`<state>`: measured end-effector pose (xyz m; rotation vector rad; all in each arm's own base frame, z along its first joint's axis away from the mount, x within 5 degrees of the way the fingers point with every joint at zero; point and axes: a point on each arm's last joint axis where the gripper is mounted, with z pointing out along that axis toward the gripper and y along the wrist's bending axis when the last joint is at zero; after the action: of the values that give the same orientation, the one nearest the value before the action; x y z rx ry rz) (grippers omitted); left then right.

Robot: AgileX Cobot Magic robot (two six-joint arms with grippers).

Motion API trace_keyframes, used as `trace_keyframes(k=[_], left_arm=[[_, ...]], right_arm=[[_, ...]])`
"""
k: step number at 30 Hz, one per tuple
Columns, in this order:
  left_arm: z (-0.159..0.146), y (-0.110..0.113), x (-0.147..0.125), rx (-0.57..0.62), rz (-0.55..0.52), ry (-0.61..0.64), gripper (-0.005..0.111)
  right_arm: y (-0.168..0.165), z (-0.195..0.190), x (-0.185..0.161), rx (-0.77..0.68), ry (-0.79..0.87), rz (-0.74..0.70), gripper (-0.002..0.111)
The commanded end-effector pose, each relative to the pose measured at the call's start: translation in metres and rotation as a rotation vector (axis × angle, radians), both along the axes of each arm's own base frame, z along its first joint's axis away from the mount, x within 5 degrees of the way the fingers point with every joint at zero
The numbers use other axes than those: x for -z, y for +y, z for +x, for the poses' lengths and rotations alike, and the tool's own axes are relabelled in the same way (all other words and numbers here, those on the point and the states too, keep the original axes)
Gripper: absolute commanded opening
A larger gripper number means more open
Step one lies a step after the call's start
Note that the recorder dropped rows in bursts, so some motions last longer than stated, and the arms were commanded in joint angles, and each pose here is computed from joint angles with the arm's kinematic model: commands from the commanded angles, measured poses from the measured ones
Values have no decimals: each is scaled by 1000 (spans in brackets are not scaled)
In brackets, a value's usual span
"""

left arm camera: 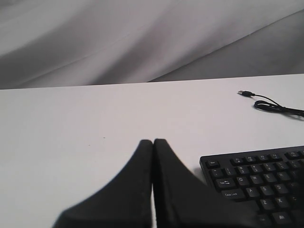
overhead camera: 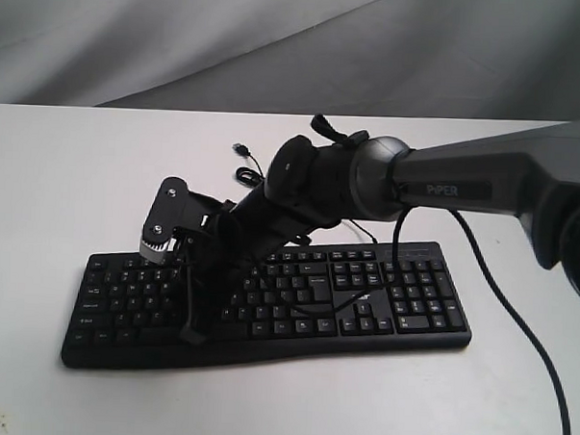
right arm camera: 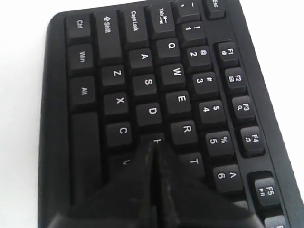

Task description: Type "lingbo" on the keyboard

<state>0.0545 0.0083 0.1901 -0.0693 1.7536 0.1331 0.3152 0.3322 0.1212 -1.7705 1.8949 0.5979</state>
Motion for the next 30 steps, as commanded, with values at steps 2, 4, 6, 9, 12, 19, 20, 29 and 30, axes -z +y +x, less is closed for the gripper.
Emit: trace_keyframes(k=[2, 4, 6, 9, 12, 19, 20, 29, 30], left_arm=[[0, 0, 0, 0, -1, -10, 1], [0, 0, 0, 0, -1, -10, 1], [0, 0, 0, 0, -1, -10, 1], [0, 0, 0, 0, -1, -10, 1], [0, 0, 0, 0, -1, -10, 1], [0, 0, 0, 0, -1, -10, 1], [0, 0, 0, 0, -1, -10, 1], [0, 0, 0, 0, -1, -10, 1], [0, 0, 0, 0, -1, -10, 1]], right_arm=[[1, 3, 0, 10, -18, 2, 0], [1, 3, 2, 11, -20, 0, 0], [1, 3, 3, 10, -19, -5, 0], [0, 3, 3, 8, -20, -11, 0], [0, 3, 3, 6, -22, -14, 0], [0, 3, 9, 10, -15, -21, 0], [0, 3, 11, 9, -12, -24, 0], [-5, -6, -18, -28, 26, -43, 0], [-5, -6, -18, -32, 33, -45, 0]])
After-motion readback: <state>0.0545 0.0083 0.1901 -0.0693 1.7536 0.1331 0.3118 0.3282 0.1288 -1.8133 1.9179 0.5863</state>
